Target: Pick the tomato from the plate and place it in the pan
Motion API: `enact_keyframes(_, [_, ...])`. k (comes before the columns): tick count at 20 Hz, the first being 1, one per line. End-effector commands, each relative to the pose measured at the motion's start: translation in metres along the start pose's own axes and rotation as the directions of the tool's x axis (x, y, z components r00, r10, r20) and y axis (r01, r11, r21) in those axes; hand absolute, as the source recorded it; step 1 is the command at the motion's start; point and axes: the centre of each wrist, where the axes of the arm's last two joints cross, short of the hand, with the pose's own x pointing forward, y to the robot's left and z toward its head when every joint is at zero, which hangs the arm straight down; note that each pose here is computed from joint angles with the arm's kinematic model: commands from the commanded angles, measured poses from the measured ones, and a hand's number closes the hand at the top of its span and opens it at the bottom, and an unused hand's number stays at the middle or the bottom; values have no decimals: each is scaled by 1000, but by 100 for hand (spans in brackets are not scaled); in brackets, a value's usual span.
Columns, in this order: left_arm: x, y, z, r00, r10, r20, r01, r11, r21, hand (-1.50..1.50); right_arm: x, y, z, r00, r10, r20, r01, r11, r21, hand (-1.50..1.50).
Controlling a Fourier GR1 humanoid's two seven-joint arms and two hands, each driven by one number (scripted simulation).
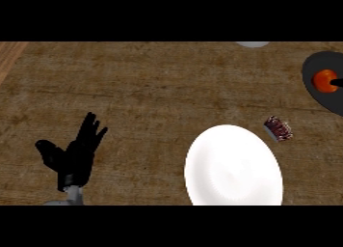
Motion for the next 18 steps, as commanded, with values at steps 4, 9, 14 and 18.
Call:
enact_keyframes(4, [-13, 10, 5, 998, -11, -55, 12, 999, 30, 0, -16, -52, 28, 966, -256, 25, 252, 961, 112, -150])
enact_keyframes(9, [-9, 13, 0, 999, -5, -52, 6, 999, 37, 0, -16, -80, 39, 953, -302, 23, 290, 933, 211, -150])
enact_keyframes(14, [-11, 12, 6, 998, 0, -59, 2, 999, 45, 0, -31, -91, 58, 956, -292, 36, 278, 936, 218, -150])
enact_keyframes(18, [-7, 22, 0, 998, 7, -65, -4, 999, 47, 0, -47, -101, 81, 952, -305, 13, 297, 933, 202, -150])
